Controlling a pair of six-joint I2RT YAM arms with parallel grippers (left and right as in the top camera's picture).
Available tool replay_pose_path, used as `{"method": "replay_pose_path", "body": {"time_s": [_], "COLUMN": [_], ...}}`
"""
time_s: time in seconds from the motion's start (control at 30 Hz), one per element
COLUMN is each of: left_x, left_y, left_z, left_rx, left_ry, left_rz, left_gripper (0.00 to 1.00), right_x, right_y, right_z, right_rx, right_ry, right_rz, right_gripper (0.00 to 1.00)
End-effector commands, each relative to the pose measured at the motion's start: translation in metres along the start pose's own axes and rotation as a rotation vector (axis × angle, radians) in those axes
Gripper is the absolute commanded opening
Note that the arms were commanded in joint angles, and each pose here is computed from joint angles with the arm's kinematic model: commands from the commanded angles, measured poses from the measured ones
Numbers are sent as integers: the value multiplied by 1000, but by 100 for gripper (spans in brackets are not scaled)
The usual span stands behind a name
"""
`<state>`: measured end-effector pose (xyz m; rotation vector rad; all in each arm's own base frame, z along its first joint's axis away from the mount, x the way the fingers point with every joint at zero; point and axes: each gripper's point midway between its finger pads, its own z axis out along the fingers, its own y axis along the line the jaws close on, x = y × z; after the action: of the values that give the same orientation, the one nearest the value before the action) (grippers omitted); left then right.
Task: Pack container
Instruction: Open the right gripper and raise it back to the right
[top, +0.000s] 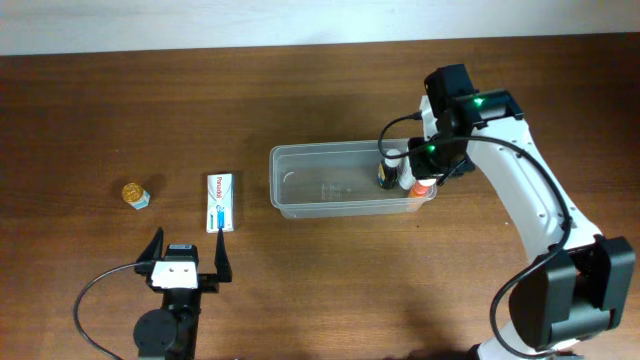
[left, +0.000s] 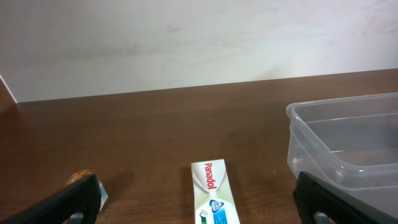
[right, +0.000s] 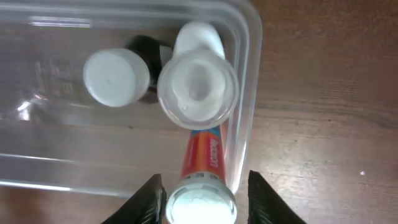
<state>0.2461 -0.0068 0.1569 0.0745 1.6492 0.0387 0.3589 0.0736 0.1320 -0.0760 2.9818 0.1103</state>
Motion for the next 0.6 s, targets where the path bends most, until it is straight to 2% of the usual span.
{"method": "replay_pose_path", "body": {"time_s": [0.0, 0.23, 0.33, 0.57], "left_x": [1, 1, 1, 1], "left_y": [-1, -1, -1, -1], "left_z": [0, 0, 0, 0], "left_rx": [7, 7, 7, 7], "left_ry": [0, 0, 0, 1], "left_rz": [15, 15, 15, 15], "left_gripper": [99, 99, 99, 99], "right_x": [-28, -42, -43, -30], "right_y": [5, -13, -36, -105], "right_z": [-41, -111, -133, -139], "right_rx": [-6, 99, 157, 208], "right_ry": [-105, -206, -239, -209], "right_rz": [-1, 15, 70, 269], "right_gripper": [36, 47, 63, 91]}}
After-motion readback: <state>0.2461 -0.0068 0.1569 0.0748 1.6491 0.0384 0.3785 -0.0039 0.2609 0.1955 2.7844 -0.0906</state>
